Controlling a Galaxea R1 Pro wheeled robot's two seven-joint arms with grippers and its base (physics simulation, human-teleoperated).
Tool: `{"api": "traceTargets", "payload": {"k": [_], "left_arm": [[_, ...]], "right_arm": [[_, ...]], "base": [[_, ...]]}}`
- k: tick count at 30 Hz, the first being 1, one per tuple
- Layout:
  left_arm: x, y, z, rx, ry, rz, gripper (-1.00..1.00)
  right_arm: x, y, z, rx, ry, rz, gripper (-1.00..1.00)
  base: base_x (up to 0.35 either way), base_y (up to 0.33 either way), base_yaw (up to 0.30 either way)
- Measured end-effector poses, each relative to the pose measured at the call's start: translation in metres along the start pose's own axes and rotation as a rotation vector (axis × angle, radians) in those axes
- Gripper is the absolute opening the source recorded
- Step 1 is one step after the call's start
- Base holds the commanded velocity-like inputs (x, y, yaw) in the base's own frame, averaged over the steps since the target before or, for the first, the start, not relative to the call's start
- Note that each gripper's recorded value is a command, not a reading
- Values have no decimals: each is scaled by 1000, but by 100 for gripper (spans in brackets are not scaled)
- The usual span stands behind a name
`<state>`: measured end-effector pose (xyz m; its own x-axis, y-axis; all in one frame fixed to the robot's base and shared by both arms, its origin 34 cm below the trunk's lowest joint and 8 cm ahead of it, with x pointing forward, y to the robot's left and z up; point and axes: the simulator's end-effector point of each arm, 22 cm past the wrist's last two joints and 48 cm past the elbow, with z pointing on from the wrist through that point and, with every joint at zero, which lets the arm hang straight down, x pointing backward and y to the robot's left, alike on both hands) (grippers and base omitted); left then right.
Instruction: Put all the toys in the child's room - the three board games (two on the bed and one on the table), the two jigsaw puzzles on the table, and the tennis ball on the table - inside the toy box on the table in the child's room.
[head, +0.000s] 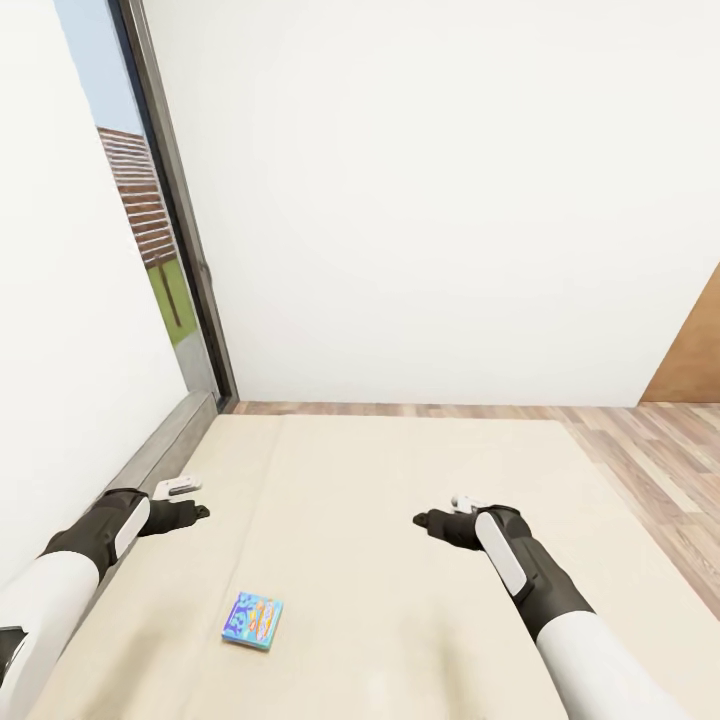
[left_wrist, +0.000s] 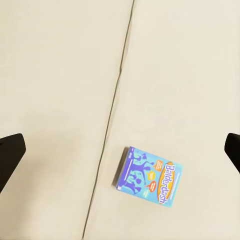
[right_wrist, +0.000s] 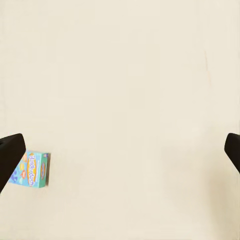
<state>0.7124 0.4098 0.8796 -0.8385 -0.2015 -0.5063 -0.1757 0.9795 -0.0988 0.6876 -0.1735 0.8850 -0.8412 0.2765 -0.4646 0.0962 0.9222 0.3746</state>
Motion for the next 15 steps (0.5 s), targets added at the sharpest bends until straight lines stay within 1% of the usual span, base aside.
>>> {"api": "traceTargets", "payload": {"k": [15], "left_arm": [[0, 0, 0, 0, 0, 0, 100]], "right_arm": [[-1, 1, 0, -2, -5, 1, 100]], "base": [[0, 0, 0]]}}
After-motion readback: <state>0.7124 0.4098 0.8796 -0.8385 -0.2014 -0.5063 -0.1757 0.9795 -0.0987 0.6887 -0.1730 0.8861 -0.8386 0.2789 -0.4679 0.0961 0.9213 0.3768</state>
